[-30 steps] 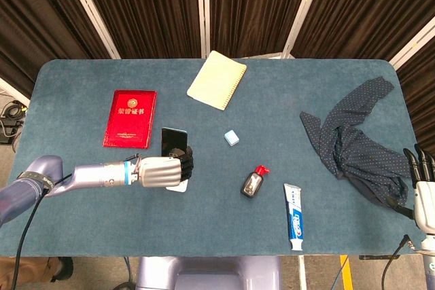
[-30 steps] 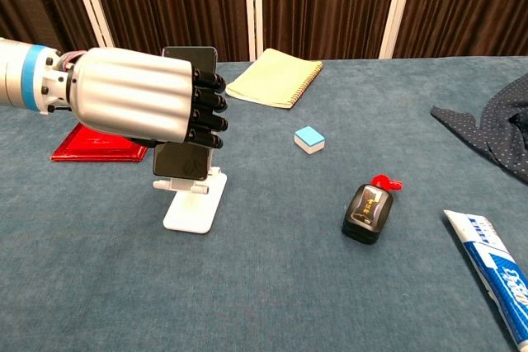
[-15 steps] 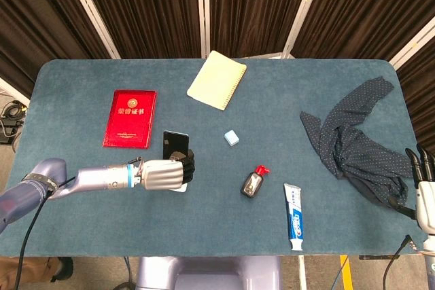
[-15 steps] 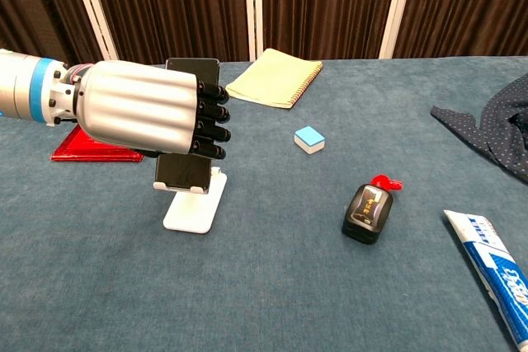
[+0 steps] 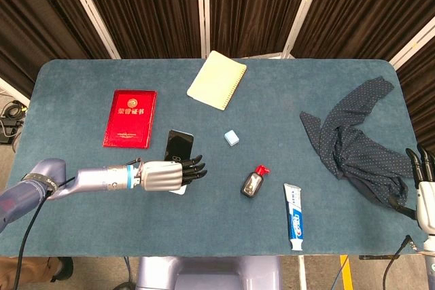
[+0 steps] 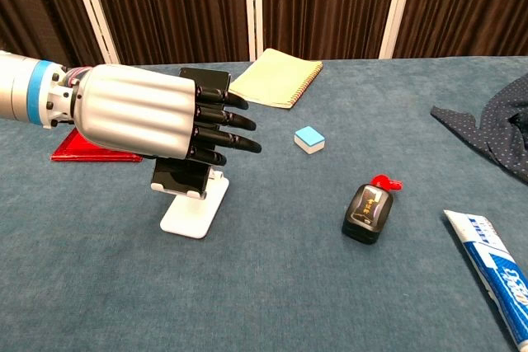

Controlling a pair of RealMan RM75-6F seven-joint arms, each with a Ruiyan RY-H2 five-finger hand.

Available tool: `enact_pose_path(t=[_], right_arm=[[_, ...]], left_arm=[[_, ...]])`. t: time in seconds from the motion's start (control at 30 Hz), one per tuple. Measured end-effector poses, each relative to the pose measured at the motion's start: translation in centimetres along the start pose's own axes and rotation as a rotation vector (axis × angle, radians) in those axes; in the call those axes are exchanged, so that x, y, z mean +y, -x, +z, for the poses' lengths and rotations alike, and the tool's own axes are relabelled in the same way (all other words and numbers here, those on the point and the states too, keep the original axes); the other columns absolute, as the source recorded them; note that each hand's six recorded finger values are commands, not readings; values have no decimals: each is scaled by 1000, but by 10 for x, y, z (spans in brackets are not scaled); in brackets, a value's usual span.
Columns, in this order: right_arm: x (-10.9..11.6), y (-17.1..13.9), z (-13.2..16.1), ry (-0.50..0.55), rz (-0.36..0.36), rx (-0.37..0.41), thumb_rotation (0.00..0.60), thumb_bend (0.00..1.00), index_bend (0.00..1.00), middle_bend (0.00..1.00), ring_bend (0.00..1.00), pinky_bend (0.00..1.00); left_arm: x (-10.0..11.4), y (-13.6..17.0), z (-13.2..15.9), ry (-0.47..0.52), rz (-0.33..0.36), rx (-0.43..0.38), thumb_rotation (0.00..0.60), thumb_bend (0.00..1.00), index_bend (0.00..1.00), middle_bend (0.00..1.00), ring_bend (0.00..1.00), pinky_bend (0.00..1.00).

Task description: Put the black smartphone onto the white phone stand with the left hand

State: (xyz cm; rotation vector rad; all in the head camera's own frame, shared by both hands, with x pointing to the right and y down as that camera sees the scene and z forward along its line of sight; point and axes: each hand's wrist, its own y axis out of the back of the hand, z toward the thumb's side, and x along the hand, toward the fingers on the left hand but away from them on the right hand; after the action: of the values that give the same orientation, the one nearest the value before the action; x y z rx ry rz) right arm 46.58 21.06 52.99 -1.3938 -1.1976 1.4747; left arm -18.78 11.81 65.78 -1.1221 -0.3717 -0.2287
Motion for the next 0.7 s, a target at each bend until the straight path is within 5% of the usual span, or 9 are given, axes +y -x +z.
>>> enact_pose_path(t=[0.47,0.7], right_arm=[[2,-1,2,8,-1,6,600,0,0,0,0,0],[5,-4,4,18,-9,17,600,0,0,0,0,0]], left_arm=[[10,22,-18,-32,2,35,600,0,104,0,0,0],[32,46,-52,61,88,286,600,0,27,0,0,0]])
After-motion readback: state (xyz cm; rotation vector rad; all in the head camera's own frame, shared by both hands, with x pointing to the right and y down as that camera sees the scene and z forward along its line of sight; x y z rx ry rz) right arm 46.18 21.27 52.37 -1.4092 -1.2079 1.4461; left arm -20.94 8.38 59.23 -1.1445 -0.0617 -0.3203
